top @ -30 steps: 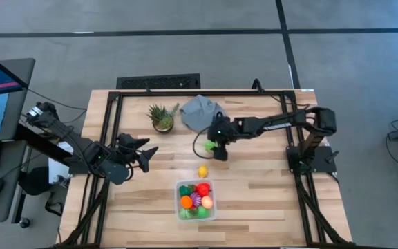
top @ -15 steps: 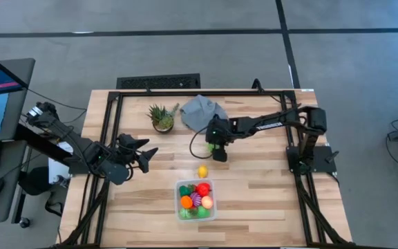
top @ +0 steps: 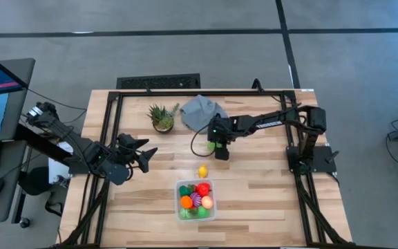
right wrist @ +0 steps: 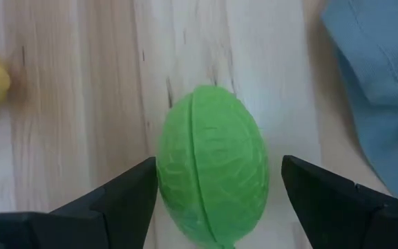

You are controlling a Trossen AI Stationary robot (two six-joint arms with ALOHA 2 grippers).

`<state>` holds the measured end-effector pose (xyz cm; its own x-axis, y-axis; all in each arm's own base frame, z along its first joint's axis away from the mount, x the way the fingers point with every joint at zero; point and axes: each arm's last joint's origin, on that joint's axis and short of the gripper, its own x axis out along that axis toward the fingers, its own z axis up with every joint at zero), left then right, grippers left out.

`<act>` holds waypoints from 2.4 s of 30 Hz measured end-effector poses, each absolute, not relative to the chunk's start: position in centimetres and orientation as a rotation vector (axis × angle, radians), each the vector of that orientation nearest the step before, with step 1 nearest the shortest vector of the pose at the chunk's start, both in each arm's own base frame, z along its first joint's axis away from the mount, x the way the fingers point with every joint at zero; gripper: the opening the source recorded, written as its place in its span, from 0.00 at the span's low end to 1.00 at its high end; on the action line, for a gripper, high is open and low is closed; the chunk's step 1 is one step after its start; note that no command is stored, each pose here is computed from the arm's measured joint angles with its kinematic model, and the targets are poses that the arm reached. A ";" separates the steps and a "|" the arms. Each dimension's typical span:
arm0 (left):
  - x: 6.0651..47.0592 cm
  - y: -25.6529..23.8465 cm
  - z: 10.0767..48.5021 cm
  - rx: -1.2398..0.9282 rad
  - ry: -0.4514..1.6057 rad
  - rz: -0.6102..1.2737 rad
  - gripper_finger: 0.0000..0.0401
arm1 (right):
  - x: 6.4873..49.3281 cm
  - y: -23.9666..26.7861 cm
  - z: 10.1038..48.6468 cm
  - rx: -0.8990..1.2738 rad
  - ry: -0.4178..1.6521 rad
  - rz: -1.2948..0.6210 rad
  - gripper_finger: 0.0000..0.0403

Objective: Pick and placing Produce into tupperware
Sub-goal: Put the melon into the transparent bin

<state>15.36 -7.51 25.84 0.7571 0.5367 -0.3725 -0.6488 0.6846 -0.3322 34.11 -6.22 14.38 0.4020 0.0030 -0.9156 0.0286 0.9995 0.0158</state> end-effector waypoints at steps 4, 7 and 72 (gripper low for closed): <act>15.4 -7.5 25.8 -0.473 0.256 0.670 0.70 | 34.1 -6.2 14.4 0.017 1.157 -0.026 0.81; 15.4 -7.5 25.8 -0.473 0.256 0.670 0.70 | 34.2 -6.3 13.6 0.012 1.184 -0.025 0.81; 15.4 -7.6 25.8 -0.490 0.262 0.664 0.70 | 32.8 -5.5 20.5 0.177 0.963 -0.034 0.62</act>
